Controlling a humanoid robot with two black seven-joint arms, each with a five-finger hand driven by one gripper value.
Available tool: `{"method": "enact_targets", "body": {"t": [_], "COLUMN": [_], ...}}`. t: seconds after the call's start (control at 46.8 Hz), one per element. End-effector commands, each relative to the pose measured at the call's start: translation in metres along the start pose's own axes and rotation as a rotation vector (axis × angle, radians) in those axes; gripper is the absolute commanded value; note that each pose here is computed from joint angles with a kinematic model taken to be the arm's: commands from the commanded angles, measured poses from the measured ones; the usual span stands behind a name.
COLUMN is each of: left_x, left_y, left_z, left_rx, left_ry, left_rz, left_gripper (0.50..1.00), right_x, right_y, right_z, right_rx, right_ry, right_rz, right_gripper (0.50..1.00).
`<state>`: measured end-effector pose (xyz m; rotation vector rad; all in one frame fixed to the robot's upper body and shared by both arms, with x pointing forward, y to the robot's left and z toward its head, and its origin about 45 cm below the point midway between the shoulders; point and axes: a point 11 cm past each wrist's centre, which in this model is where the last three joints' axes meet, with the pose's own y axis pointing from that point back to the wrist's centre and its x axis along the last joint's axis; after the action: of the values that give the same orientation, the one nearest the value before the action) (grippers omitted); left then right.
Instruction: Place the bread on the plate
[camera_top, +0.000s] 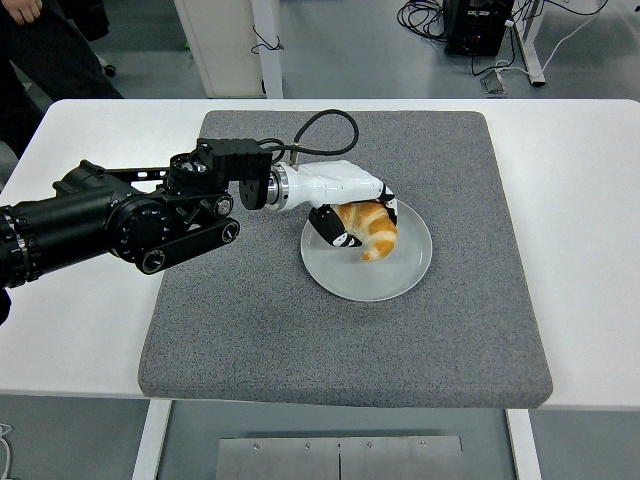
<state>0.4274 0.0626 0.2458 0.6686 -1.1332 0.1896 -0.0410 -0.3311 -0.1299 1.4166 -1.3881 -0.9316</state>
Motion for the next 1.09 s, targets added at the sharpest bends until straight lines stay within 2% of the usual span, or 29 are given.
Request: {"method": "enact_targets", "body": {"t": [0.0, 0.556, 0.641, 0.726, 0.962, 1.004, 1.068], "left_x": [-0.006, -0.022, -0.023, -0.024, -0.026, -0.026, -0.025], "left_y": [0.0, -0.003, -0.005, -0.006, -0.005, -0.005, -0.004], "left_z": [-0.001, 0.0, 0.002, 0.003, 0.002, 0.002, 0.001], "left_rx": [0.003, 0.008, 0.002, -0.001, -0.001, -0.001, 0.001], "left_ry": [-0.018, -0.006, -0.003, -0.002, 0.004, 0.005, 0.02], "left_rz": [0.003, 0.007, 0.007, 0.006, 0.004, 0.004, 0.01], "left_gripper": [0.5, 0.507, 0.56, 0.652, 0.776, 0.82, 0.926], "right_x": [0.0, 0.0, 0.0, 0.0, 0.0, 0.0, 0.0], "right_y": [0.0, 0.0, 0.0, 0.0, 0.0, 0.0, 0.0], "right_z": [0.0, 0.001, 0.001, 0.001, 0.0, 0.0, 0.0], "right_rx": [0.0, -0.001, -0.001, -0.001, 0.0, 0.0, 0.0], "right_ry": [0.0, 0.0, -0.001, -0.001, 0.001, 0.0, 0.0], "right_rz": [0.0, 0.0, 0.001, 0.001, 0.002, 0.0, 0.0], "right_gripper": [1.0, 1.0, 1.0, 1.0, 1.0, 1.0, 1.0]}}
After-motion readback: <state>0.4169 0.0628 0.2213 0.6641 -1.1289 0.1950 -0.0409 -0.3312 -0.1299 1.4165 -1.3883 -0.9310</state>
